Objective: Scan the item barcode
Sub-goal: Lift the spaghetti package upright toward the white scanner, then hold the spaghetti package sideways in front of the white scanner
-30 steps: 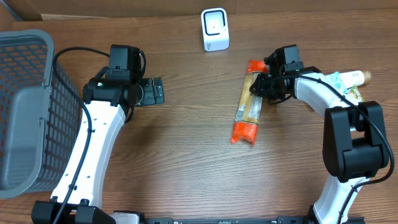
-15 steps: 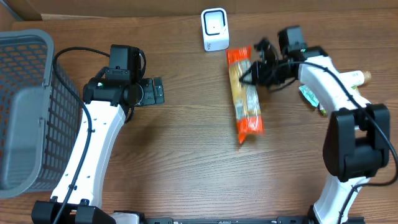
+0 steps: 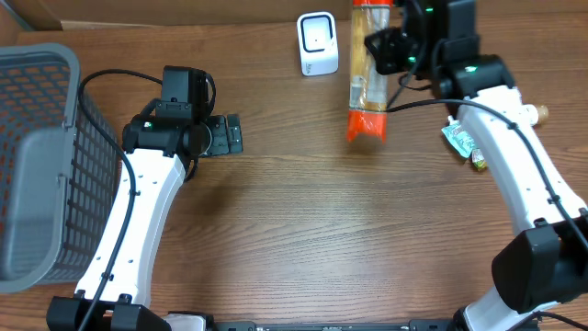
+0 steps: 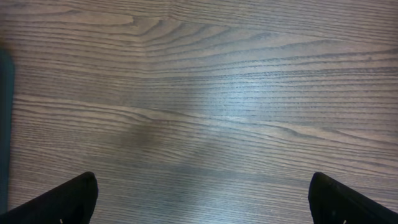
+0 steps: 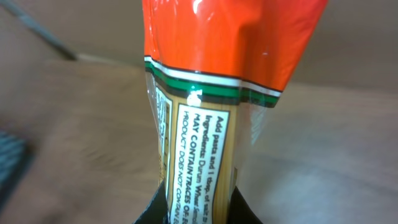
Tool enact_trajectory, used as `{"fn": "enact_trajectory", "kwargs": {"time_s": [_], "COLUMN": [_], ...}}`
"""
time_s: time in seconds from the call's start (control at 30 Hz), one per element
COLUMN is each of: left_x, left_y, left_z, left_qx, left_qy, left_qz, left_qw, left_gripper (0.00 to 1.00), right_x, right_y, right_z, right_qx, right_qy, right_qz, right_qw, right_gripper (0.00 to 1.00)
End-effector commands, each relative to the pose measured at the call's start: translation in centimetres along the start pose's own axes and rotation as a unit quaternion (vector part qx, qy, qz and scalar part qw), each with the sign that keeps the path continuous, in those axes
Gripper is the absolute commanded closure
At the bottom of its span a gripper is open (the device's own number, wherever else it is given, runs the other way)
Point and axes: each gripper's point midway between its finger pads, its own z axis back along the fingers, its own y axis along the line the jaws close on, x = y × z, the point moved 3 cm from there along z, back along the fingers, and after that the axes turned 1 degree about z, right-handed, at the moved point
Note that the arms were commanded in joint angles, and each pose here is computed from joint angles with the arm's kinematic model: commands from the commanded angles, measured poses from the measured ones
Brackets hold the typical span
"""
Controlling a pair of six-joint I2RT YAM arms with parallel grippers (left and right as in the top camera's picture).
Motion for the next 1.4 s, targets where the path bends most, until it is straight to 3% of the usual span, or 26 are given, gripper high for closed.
{"fn": "enact_trajectory", "kwargs": {"time_s": [0.0, 0.2, 0.37, 0.53, 0.7, 1.07, 1.37], "left_x": [0.2, 0.2, 0.2, 0.2, 0.2, 0.2, 0.2], "left_y": [0.0, 0.0, 0.0, 0.0, 0.0, 0.0, 0.0], "left_z": [0.1, 0.1, 0.1, 0.1, 0.1, 0.1, 0.1], "left_qx": [0.003, 0.003, 0.003, 0.003, 0.003, 0.003, 0.003], "left_qy": [-0.004, -0.004, -0.004, -0.004, -0.004, -0.004, -0.004], "left_qz": [-0.012, -0.012, -0.012, -0.012, -0.012, -0.012, -0.012], "left_qw": [1.0, 1.0, 1.0, 1.0, 1.0, 1.0, 1.0], "left_gripper": [0.0, 0.0, 0.0, 0.01, 0.0, 0.0, 0.0], "right_x": [4.2, 6.1, 7.9, 9.1, 7.4, 3.9, 3.7], "right_y": [1.6, 4.8, 4.7, 4.7, 4.8, 9.4, 9.5], "right_z": [1.7, 0.4, -1.4, -4.5, -8.4, -12.5, -12.7], "right_qx": [-0.097, -0.163, -0.215, -0.266, -0.282, -0.201, -0.202], "right_qy": [-0.086, -0.137, -0.183, -0.236, -0.235, -0.283, -0.278], "right_qz": [0.094, 0.286, 0.359, 0.46, 0.55, 0.594, 0.604], "right_qw": [0.987, 0.934, 0.89, 0.814, 0.751, 0.726, 0.719], "right_gripper": [0.96, 0.96, 0.96, 0.96, 0.96, 0.96, 0.96]}}
